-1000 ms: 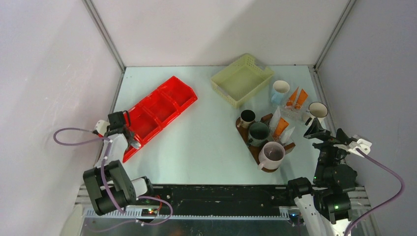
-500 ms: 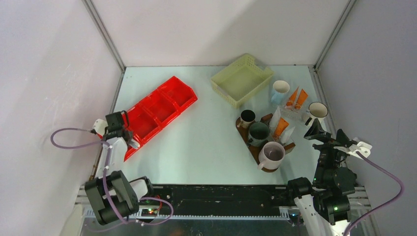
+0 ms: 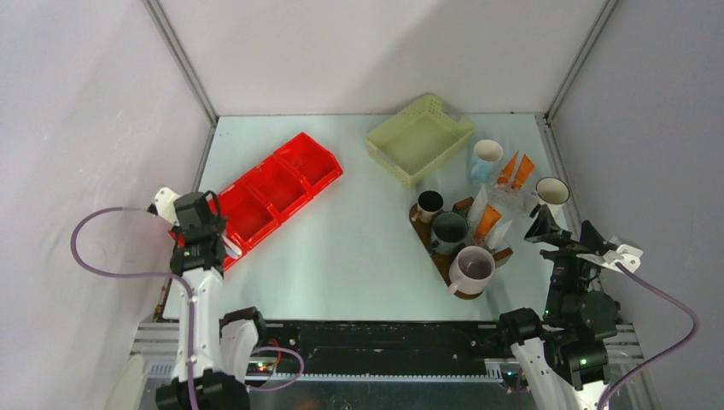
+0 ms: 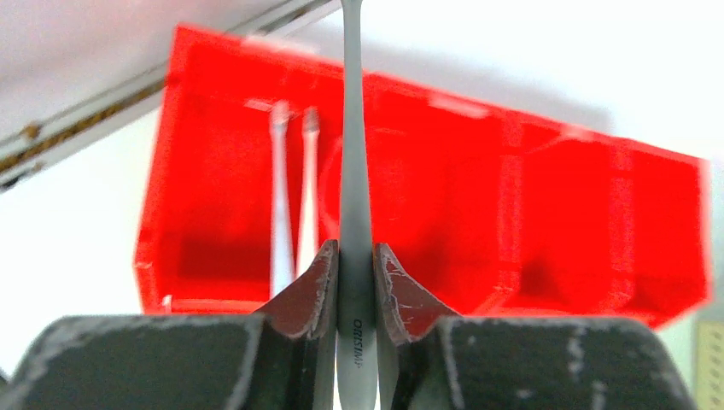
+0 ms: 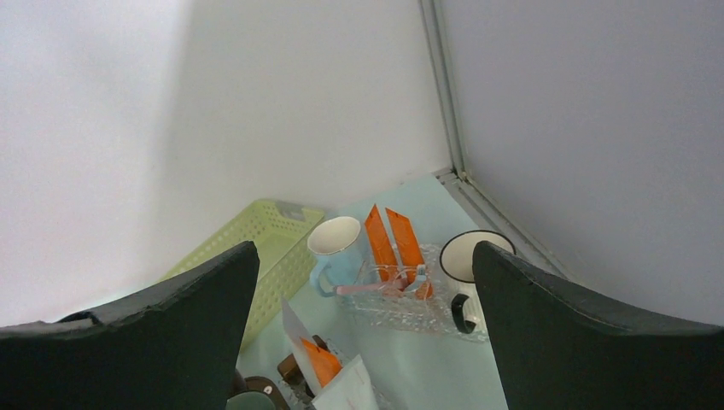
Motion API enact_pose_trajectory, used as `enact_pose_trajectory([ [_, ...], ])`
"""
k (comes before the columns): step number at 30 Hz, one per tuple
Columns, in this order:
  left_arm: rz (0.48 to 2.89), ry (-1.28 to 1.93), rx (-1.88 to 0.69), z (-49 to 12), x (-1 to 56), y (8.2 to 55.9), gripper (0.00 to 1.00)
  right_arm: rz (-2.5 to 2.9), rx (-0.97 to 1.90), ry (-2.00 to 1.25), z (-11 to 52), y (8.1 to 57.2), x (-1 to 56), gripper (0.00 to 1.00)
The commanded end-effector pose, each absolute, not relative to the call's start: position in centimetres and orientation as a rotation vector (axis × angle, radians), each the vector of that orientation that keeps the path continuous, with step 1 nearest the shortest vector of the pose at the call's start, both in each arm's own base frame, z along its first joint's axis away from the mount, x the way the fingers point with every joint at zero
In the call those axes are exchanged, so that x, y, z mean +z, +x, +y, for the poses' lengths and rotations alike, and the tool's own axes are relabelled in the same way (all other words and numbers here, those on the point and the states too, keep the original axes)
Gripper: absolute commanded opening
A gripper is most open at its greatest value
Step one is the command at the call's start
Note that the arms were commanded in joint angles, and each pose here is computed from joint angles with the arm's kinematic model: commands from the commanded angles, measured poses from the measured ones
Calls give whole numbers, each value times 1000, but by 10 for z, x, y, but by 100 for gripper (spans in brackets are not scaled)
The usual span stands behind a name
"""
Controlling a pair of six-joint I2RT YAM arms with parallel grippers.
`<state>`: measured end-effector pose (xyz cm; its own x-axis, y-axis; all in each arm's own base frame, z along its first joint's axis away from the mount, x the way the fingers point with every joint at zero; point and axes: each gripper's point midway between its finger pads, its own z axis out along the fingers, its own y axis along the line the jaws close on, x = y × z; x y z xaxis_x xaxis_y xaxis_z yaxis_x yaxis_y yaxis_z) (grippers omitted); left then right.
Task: Prepare toiletry sets of a toothbrush and toothpaste on the tray
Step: Pick up the toothbrush from the storage box.
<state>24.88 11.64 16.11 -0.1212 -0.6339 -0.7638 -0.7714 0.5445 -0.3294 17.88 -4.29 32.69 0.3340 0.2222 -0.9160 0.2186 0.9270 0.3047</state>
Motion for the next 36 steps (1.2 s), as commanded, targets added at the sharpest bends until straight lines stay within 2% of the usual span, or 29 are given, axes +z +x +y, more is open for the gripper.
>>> enact_pose_trajectory([
  [1,1712,-819,108,87,233,269,0,1221,55,333,-29,182,340,98],
  [9,1548,-267,-166,-7,305,287,0,1338,172,77,18,196,343,94],
  [20,1368,366,-563,-140,336,266,0,1480,447,-291,93,197,353,95],
  [25,1277,522,-634,-178,343,250,0,1493,655,-470,133,190,355,93],
  [36,1080,770,-878,-255,356,203,0,1419,964,-596,184,187,376,87],
])
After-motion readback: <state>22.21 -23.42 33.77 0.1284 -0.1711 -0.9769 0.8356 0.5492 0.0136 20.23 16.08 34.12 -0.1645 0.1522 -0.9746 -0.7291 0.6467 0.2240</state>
